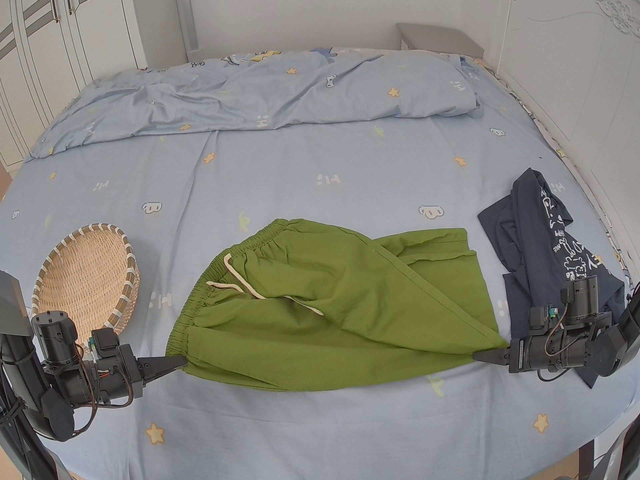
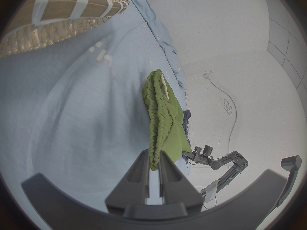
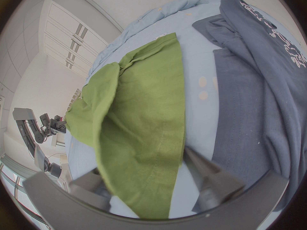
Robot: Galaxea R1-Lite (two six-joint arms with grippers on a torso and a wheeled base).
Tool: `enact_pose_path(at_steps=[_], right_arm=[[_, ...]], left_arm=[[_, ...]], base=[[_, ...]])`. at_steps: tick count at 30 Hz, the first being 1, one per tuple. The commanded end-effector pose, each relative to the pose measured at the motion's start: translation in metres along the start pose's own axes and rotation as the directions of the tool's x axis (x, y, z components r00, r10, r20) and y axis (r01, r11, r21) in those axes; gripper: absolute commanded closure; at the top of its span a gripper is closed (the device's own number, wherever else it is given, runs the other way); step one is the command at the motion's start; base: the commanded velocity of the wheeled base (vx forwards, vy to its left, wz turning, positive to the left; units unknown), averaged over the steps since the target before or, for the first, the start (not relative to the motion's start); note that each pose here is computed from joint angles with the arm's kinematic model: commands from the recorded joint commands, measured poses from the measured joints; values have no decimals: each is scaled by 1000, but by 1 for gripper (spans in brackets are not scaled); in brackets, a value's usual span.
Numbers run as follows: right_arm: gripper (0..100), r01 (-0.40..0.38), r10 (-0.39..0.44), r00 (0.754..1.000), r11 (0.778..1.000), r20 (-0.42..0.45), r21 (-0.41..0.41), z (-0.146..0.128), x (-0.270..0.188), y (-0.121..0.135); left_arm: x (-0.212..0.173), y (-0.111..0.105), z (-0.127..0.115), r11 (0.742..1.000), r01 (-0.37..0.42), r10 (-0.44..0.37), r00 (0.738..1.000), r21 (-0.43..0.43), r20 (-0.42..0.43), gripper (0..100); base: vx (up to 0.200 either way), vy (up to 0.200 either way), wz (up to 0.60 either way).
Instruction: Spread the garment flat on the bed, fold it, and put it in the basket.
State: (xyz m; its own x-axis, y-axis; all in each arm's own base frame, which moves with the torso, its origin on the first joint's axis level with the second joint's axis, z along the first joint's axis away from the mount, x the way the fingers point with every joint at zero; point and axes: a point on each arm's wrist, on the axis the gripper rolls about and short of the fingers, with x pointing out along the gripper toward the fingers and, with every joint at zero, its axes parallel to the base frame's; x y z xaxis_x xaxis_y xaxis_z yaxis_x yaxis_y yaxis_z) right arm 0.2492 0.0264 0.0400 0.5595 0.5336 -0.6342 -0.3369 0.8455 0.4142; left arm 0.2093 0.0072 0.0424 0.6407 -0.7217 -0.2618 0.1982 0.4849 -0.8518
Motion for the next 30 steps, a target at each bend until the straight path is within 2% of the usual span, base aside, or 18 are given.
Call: enact_pose_path(at_steps=[1, 11, 17, 22, 27, 30], right_arm=[[100, -7, 7, 1000, 1000, -8, 2, -1, 1, 0], [100, -5, 5, 1000, 1000, 2, -1, 0, -3, 2], [100, -16, 17, 999, 1000, 43, -17, 2, -30, 21], [100, -17, 17, 1000, 1000, 6, -5, 4, -62, 39], [100, -20, 21, 999, 1000, -48, 21, -6, -78, 48], [100, -20, 24, 995, 999, -93, 43, -23, -82, 49]], left_arm=[[-1, 0, -4, 1000, -6, 6, 1000, -14, -9, 100], [-3, -1, -4, 1000, -4, 4, 1000, -18, -11, 100], [-16, -14, -6, 999, -19, 19, 1000, -39, -4, 100], [-35, -30, -14, 996, -49, 49, 999, -74, 1, 100], [-45, -28, -24, 992, -104, 102, 994, -70, -25, 100], [-54, -26, -35, 987, -152, 149, 987, -52, -61, 100]], base=[[0, 0, 0], [0, 0, 0], [0, 0, 0], [0, 0, 0], [0, 0, 0], [0, 0, 0]])
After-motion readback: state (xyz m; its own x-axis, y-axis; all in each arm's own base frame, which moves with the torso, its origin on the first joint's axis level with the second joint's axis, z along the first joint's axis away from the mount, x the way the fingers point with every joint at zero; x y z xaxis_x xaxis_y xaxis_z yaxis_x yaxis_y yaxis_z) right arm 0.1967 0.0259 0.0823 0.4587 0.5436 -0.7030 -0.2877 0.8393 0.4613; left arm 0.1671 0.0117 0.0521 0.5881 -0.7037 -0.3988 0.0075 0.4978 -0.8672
